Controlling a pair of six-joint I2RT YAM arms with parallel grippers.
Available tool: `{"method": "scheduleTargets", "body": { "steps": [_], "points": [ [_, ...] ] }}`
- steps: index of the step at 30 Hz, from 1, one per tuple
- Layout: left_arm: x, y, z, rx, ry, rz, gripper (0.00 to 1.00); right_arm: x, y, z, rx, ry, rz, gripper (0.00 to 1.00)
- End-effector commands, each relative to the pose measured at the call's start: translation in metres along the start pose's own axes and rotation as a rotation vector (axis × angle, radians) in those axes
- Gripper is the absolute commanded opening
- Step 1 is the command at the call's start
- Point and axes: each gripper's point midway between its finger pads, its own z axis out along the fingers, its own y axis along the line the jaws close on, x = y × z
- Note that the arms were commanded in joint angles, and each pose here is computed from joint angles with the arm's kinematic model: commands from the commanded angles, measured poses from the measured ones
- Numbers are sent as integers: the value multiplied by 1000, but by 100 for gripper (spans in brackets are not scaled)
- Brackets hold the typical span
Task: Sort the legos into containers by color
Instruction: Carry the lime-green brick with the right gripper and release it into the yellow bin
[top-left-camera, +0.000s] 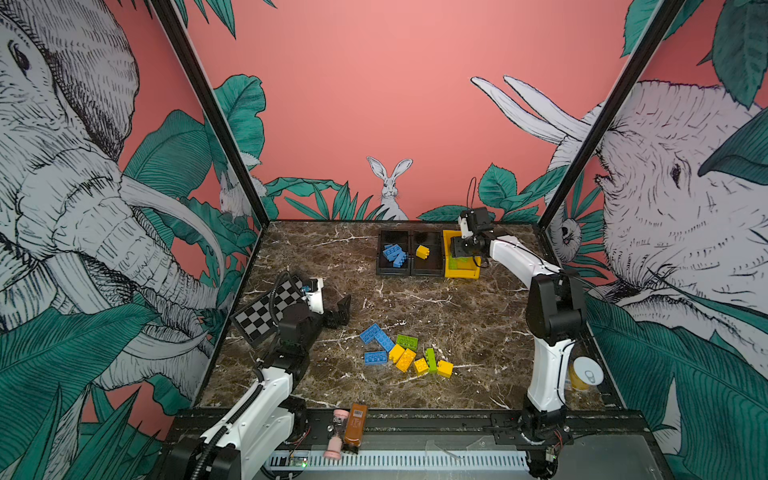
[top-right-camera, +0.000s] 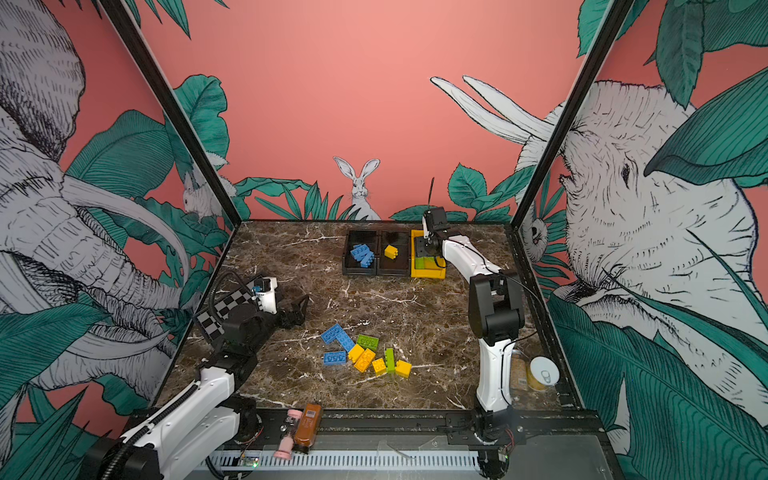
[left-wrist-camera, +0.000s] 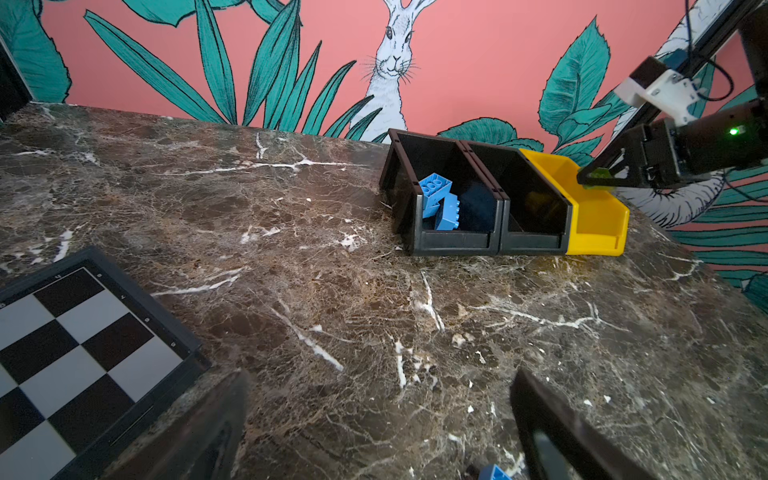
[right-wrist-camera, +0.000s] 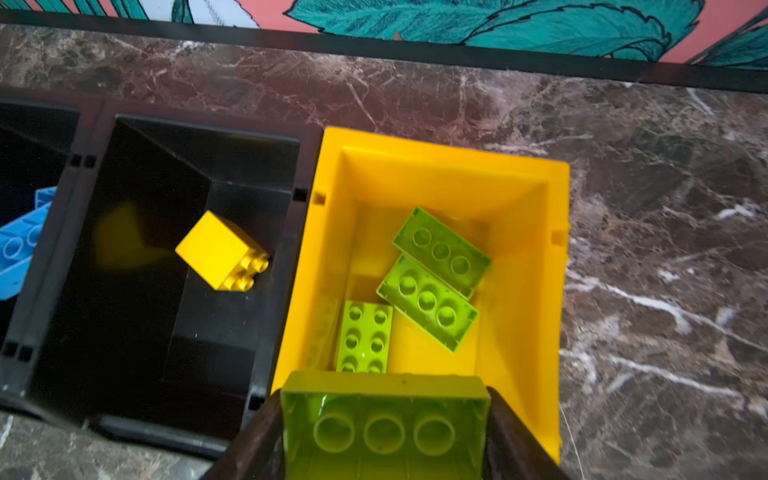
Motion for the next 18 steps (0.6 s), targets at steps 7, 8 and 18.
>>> {"method": "scheduleTargets", "body": {
  "steps": [7,8,18],
  "points": [
    [-3,-3,2,13,-11,3,99,-2,-5,7,2,31,15,84],
    [-3,-3,1,13,-11,3,99,-4,-4,3,-3,28,15,86],
    [-8,-4,-3,11,-27,7,99,83,36,-84,-154,182,-72,78]
  ]
}}
